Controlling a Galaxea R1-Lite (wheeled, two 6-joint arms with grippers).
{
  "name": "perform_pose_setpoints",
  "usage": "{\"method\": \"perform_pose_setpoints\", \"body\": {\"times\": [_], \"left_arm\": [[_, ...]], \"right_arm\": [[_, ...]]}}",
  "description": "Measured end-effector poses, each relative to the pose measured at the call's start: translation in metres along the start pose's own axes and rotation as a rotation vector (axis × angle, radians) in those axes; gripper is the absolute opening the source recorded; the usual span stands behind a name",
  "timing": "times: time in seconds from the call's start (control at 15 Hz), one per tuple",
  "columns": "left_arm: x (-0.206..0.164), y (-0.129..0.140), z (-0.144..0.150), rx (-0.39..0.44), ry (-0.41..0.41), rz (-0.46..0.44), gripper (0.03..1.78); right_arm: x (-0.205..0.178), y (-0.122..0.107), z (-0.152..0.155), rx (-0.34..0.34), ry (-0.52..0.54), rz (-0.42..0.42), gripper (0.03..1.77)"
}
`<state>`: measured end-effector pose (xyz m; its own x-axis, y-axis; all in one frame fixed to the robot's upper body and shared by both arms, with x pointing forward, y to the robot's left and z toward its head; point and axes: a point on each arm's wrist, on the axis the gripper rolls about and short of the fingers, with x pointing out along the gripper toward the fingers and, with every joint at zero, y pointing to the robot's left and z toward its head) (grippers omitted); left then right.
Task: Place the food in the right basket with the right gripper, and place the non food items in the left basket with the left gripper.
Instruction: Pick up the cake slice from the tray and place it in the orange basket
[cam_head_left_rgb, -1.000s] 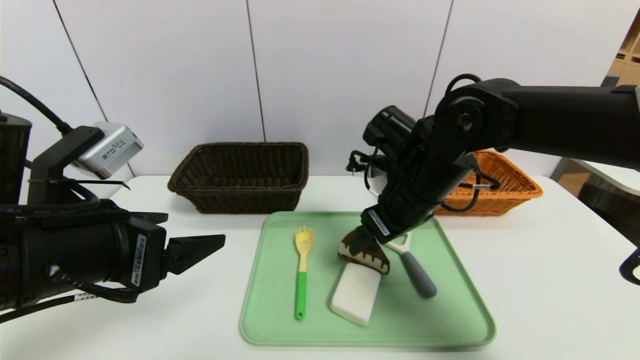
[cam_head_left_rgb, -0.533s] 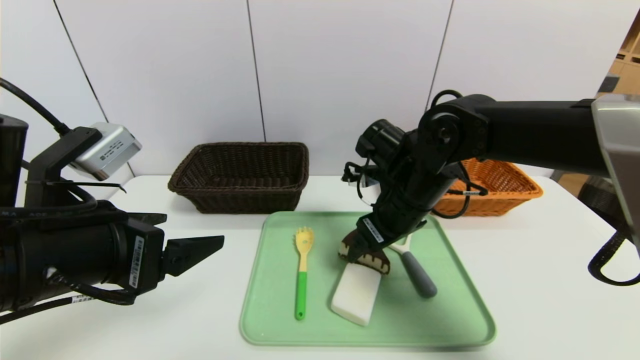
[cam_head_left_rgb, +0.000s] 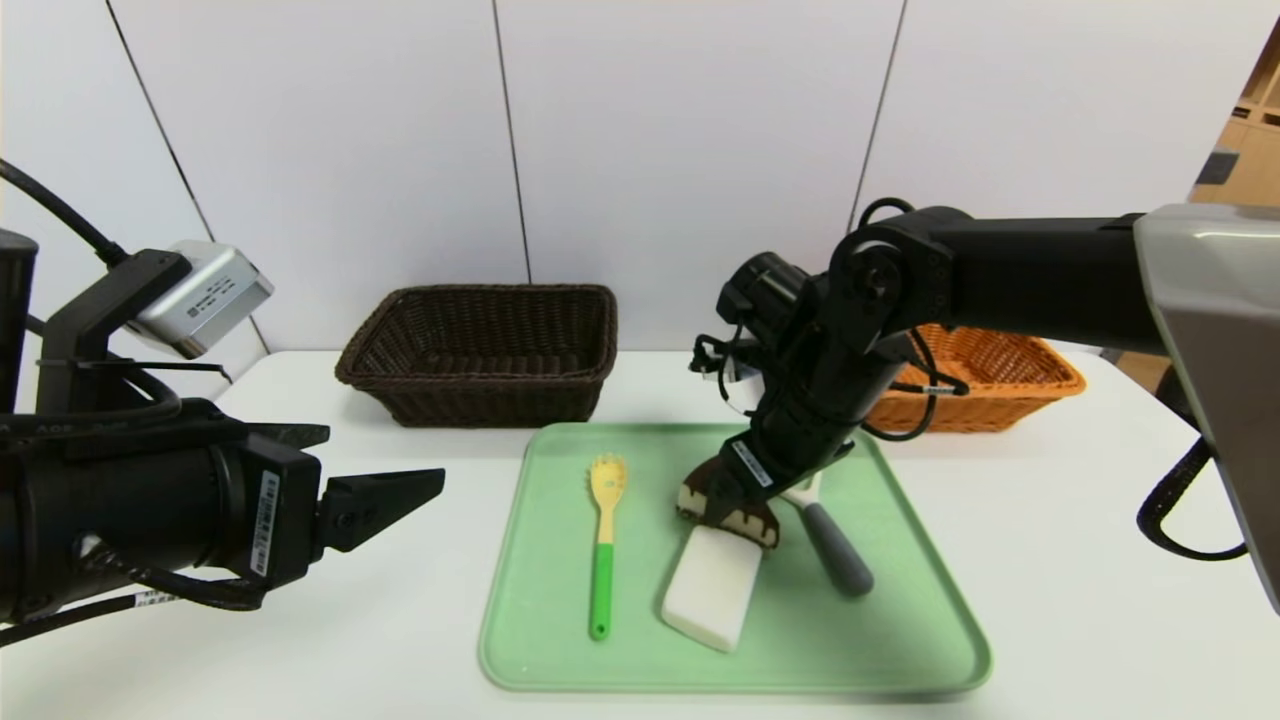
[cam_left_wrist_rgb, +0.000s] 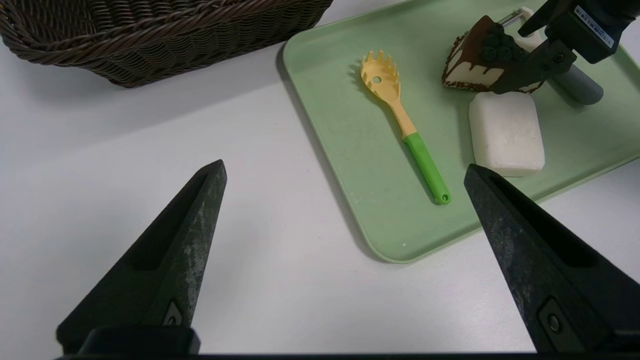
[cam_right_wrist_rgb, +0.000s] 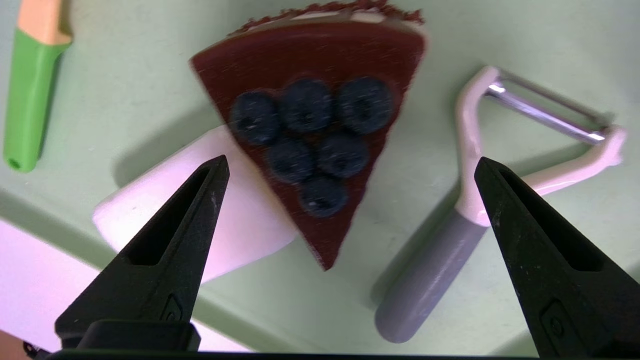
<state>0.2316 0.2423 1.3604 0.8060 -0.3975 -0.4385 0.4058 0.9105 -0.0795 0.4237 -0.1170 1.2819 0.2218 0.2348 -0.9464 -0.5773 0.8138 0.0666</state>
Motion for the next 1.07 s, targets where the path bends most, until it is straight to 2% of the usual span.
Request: {"method": "perform_pose_setpoints", "body": {"times": [1.07], "left_arm": [[-0.003, 0.0, 0.0, 0.001, -0.007, -0.006, 1.69]], "right_arm": [[0.011, -0.007, 0.008, -0.031, -0.039, -0.036, 1.7]]}}
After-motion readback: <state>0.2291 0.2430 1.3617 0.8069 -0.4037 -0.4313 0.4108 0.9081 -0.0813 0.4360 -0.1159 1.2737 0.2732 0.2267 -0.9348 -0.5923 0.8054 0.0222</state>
